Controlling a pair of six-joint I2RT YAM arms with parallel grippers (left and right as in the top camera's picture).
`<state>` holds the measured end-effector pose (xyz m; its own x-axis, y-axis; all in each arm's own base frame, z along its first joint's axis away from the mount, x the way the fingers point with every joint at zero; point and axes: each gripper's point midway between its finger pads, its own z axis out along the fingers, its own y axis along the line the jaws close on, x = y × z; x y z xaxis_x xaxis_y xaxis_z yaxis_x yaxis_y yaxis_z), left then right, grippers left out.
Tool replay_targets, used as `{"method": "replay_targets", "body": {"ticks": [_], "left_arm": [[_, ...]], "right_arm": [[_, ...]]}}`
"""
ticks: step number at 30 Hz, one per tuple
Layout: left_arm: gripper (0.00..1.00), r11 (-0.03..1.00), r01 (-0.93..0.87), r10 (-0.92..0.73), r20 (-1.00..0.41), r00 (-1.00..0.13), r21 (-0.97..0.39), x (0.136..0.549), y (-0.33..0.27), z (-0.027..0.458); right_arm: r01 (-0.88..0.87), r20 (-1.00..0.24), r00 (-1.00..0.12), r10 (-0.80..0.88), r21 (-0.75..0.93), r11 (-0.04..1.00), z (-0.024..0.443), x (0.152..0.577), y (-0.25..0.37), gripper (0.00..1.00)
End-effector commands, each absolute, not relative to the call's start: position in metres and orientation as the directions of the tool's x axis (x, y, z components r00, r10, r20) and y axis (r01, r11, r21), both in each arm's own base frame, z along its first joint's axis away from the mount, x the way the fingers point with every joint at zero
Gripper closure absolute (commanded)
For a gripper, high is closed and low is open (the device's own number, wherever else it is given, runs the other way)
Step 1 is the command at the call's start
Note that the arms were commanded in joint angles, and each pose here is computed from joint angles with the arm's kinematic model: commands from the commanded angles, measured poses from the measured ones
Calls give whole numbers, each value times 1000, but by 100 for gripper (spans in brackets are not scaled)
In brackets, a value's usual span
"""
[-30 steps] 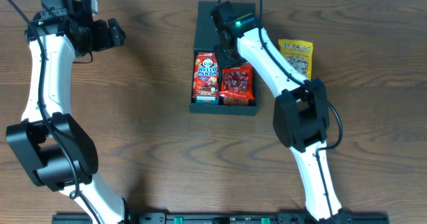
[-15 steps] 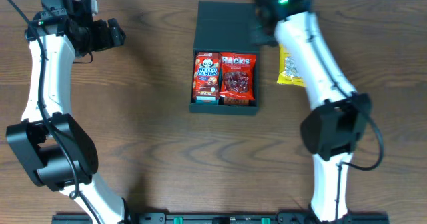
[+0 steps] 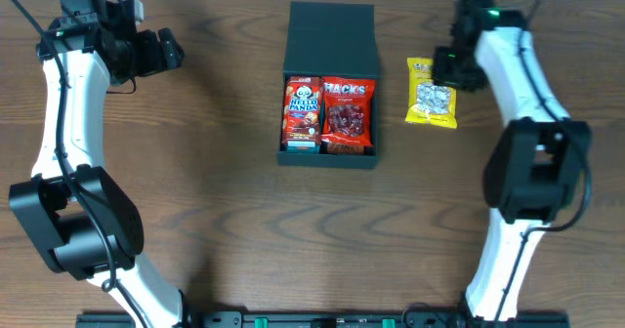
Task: Pack container
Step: 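Release the bag and move the right gripper to the yellow Hacks bag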
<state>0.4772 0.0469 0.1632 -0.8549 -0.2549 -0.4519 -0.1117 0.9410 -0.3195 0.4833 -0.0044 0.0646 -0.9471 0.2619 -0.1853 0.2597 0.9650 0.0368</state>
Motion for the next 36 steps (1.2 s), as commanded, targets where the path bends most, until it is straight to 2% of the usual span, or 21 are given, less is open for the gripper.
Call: {"method": "replay_targets", "body": {"ticks": [1,5,8,13,27,32,36], "left_arm": [[5,941,-102,-256,-480,-839,-324,475,45,180],[5,940,-102,-256,-478,-840,-324,474,45,180],[5,940,-102,-256,-476,-841,-324,474,45,180],[5,940,-103,-256,-473,-843,-325,473,45,179],[5,939,-107,-257,-464,-848,-326,471,44,178],[5,939,-107,-258,-463,-848,-326,471,44,178],[5,939,-107,-258,-463,-848,-326,471,44,178]], "right_arm": [[260,-106,-950,294,251,932,48,477,-10,60],[268,-92,-943,321,364,892,35,475,-19,55],[264,-87,-940,329,423,867,21,473,-15,57],[282,-89,-932,351,428,858,5,470,-18,58],[322,-109,-905,410,455,830,6,477,-39,60],[328,-59,-911,407,493,806,-8,473,-30,61],[329,-34,-914,404,518,790,-14,471,-24,73]]}}
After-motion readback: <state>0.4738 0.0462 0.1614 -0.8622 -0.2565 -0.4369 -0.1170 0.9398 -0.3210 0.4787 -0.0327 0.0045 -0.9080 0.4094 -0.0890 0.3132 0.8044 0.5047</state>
